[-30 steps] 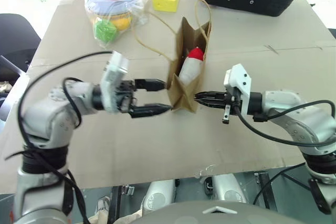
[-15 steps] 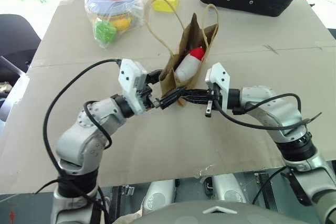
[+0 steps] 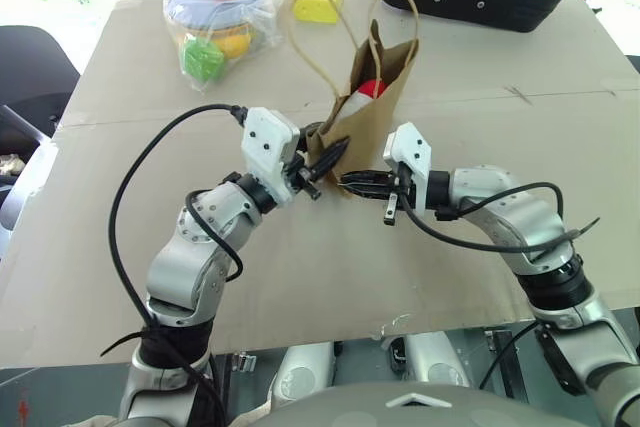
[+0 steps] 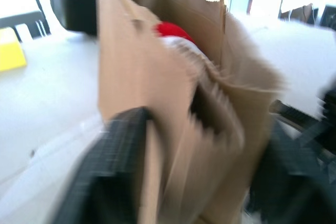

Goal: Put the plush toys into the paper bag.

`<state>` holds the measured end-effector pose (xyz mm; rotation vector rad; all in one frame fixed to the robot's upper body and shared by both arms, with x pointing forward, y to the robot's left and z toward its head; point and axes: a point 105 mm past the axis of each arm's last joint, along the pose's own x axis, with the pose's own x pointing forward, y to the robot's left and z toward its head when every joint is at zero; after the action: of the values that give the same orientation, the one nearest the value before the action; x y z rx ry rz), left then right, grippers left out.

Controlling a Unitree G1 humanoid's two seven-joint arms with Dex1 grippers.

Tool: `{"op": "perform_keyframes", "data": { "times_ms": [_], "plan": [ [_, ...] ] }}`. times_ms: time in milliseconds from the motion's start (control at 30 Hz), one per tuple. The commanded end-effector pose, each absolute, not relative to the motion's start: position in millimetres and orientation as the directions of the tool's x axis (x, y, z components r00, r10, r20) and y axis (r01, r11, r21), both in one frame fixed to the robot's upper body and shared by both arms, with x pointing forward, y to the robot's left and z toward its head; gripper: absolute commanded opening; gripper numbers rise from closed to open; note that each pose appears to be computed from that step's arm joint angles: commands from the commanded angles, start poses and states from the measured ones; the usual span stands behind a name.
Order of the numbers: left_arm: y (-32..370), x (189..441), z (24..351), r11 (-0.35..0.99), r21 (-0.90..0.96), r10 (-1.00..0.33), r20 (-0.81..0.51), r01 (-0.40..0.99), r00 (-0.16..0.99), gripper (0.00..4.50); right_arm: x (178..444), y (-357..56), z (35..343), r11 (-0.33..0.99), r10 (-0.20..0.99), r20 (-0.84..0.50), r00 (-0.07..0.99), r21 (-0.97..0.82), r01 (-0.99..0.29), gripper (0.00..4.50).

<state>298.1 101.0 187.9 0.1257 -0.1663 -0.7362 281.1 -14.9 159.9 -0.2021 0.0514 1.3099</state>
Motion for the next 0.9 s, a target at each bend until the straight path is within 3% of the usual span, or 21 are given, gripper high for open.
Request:
{"op": "perform_keyframes", "data": {
  "times_ms": [33,67,167,300,400,533,733,833,867,900],
  "plan": [
    [106.3,306.2,203.9,0.718,0.197,-0.696,0.201,0.668,0.689,0.43,265.8,-31.9,190.8,0.28,0.955,-0.044,0.292,-0.182,-0.943,0.75],
    [107.4,308.8,206.5,0.7,0.234,-0.714,0.222,0.675,0.664,0.01,261.4,-38.2,193.0,0.293,0.952,-0.038,0.305,-0.188,-0.937,1.43],
    [113.3,321.4,201.2,0.622,0.318,-0.78,0.166,0.716,0.604,0.0,254.2,-58.2,198.7,0.383,0.918,-0.022,0.397,-0.218,-0.898,2.44],
    [120.1,329.6,223.9,0.414,0.383,-0.91,0.16,0.826,0.382,0.0,239.9,-85.6,204.2,0.469,0.867,-0.036,0.497,-0.278,-0.838,4.42],
    [125.2,340.7,230.9,0.249,0.415,-0.968,0.071,0.875,0.242,0.0,230.1,-108.0,202.4,0.552,0.804,-0.064,0.591,-0.289,-0.782,4.47],
    [126.0,350.1,216.6,0.068,0.505,-0.984,-0.106,0.86,0.141,0.0,217.7,-116.6,199.2,0.585,0.767,-0.092,0.635,-0.307,-0.751,4.47],
    [133.8,362.2,199.1,-0.021,0.509,-0.97,-0.22,0.86,0.107,0.0,210.9,-127.5,195.3,0.623,0.716,-0.121,0.687,-0.334,-0.708,4.47],
    [139.9,371.0,203.6,0.064,0.436,-0.976,-0.159,0.898,0.146,0.0,210.2,-135.2,194.4,0.642,0.691,-0.131,0.711,-0.342,-0.686,4.47],
    [142.2,371.9,204.3,0.079,0.418,-0.977,-0.148,0.905,0.154,0.71,210.1,-137.8,194.7,0.646,0.683,-0.132,0.718,-0.347,-0.679,4.5],
    [145.3,372.5,205.2,0.103,0.4,-0.977,-0.13,0.911,0.168,0.88,210.4,-140.7,195.6,0.651,0.676,-0.131,0.725,-0.355,-0.671,4.5]
  ]
}}
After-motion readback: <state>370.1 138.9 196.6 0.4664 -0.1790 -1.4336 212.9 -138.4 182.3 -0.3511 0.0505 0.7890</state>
